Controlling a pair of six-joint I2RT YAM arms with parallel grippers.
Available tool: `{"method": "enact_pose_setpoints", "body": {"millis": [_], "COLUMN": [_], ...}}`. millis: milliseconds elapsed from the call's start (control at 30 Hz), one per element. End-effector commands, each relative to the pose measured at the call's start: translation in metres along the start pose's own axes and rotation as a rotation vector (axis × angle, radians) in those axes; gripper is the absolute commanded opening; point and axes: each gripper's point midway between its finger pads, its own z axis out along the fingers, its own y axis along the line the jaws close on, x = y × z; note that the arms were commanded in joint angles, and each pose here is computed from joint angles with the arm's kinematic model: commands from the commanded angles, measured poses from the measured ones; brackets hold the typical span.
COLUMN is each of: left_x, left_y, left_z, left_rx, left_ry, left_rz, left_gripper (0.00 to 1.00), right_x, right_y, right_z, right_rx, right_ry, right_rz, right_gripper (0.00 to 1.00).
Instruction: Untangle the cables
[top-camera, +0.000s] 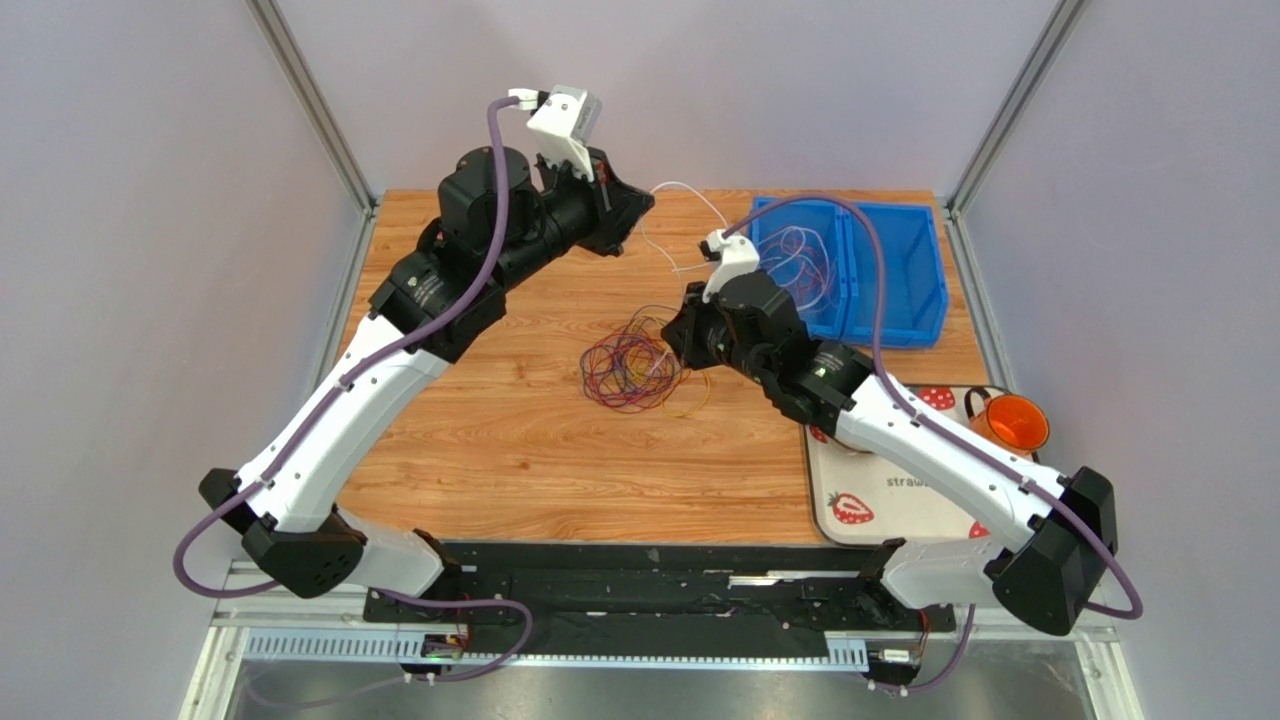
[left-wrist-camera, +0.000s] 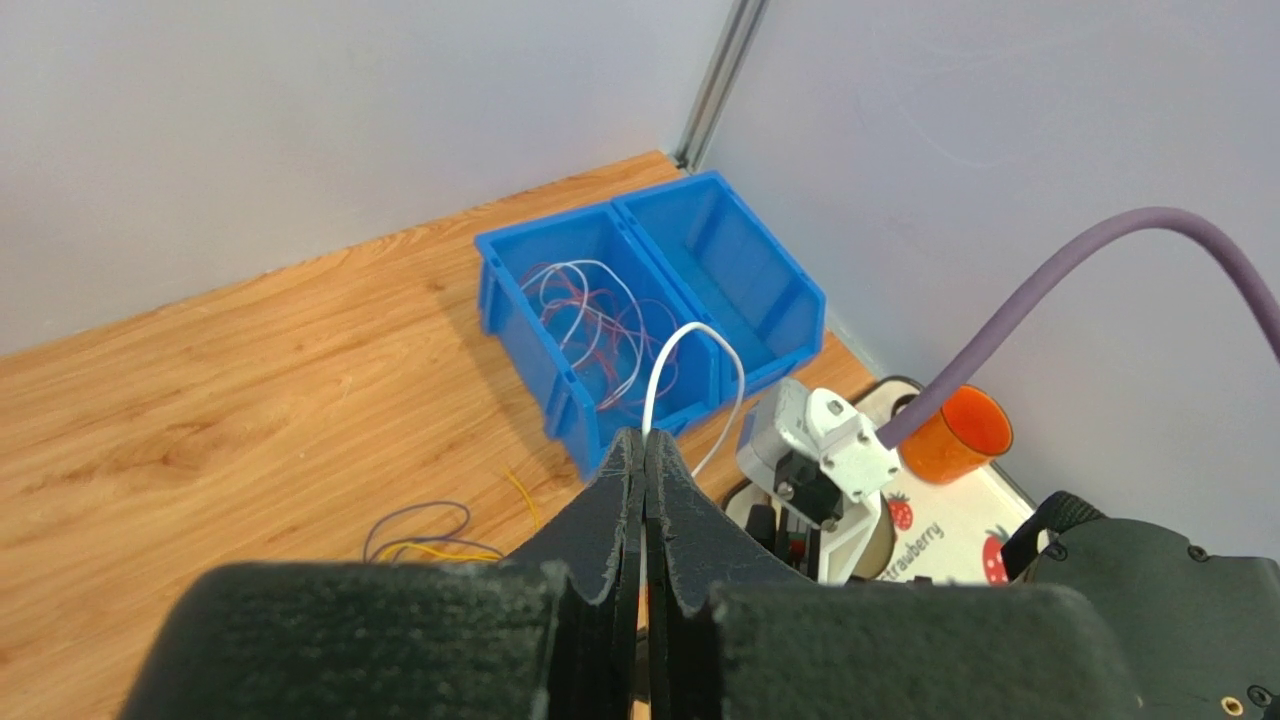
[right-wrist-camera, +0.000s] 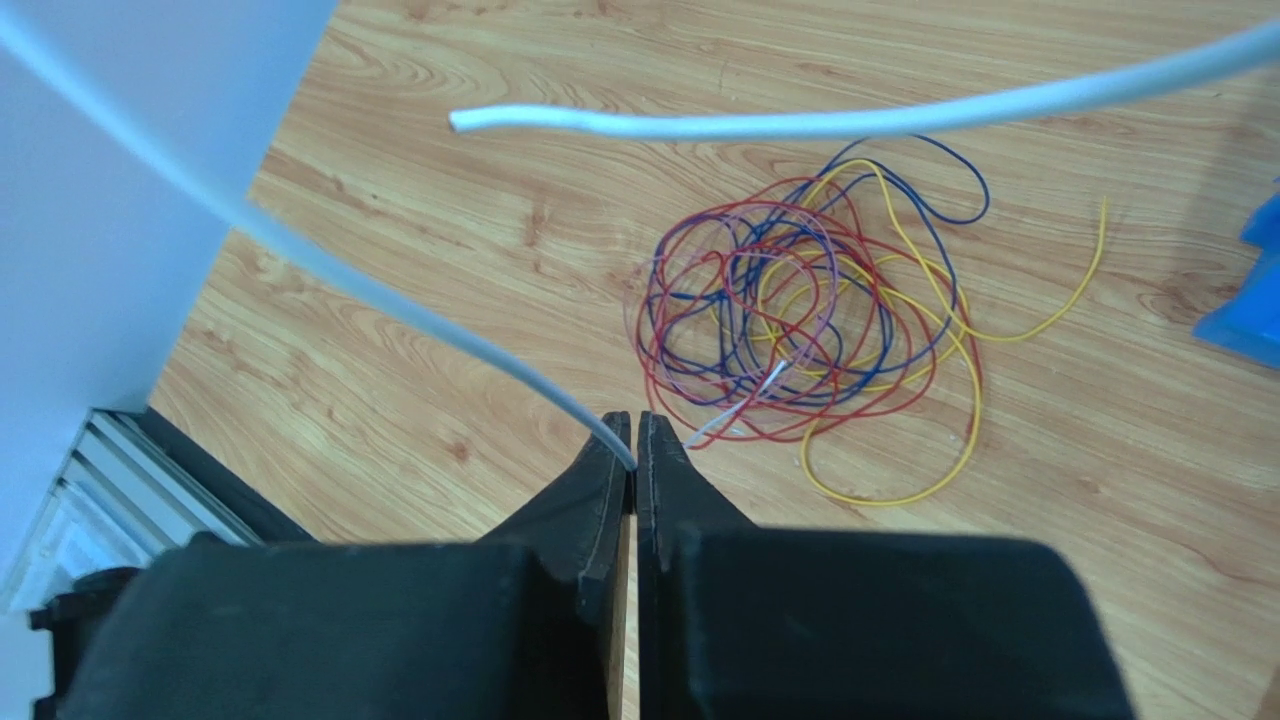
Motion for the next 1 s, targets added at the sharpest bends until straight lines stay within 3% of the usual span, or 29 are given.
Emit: {"method": "enact_pose_setpoints", "body": {"millis": [0, 167, 200, 233, 267, 333, 367, 567, 967], "left_x": [-0.017, 0.009, 0.024, 0.034, 0.050, 0.079, 0.102, 0.192, 0.282], "left_y": [0.010, 0.049, 0.061, 0.066, 0.073, 0.082, 0.088, 0.101, 0.122], "left_z": [-0.014, 0.003, 0.015, 0.021, 0.028, 0.044, 0.054, 0.069, 0.063], "left_rx": [-0.065, -0.198, -0.207, -0.208, -0.210, -0.204, -0.206, -0.190, -0.186], "left_ry": [-0.058, 0.028, 0.072, 0.103, 0.143, 0.214, 0.253, 0.376, 0.446], "left_rz": [0.030, -0.020, -0.056, -0.072, -0.086, -0.104, -0.107, -0.185, -0.178], "left_gripper": [0.00, 0.01, 0.08, 0.28, 0.37, 0.50, 0.52, 0.55, 0.51], "right_x": [-0.042, -0.091, -0.102, -0.115, -0.138, -0.156, -0.165, -0.223, -0.253], "right_y": [0.019, 0.036, 0.040, 0.043, 0.051, 0.057, 0.060, 0.076, 0.039], "right_z": [-0.023, -0.083, -0.096, -0.111, -0.135, -0.156, -0.164, -0.205, -0.165], "right_rx": [-0.050, -0.105, -0.117, -0.130, -0.155, -0.170, -0.178, -0.203, 0.000], "right_ry": [-0.117, -0.206, -0.232, -0.266, -0.315, -0.345, -0.363, -0.499, -0.518], "right_rz": [0.004, 0.020, 0.022, 0.021, 0.025, 0.009, 0.001, -0.054, -0.092], "right_gripper": [0.00, 0.00, 0.00, 0.00, 0.00, 0.00, 0.00, 0.00, 0.00]}}
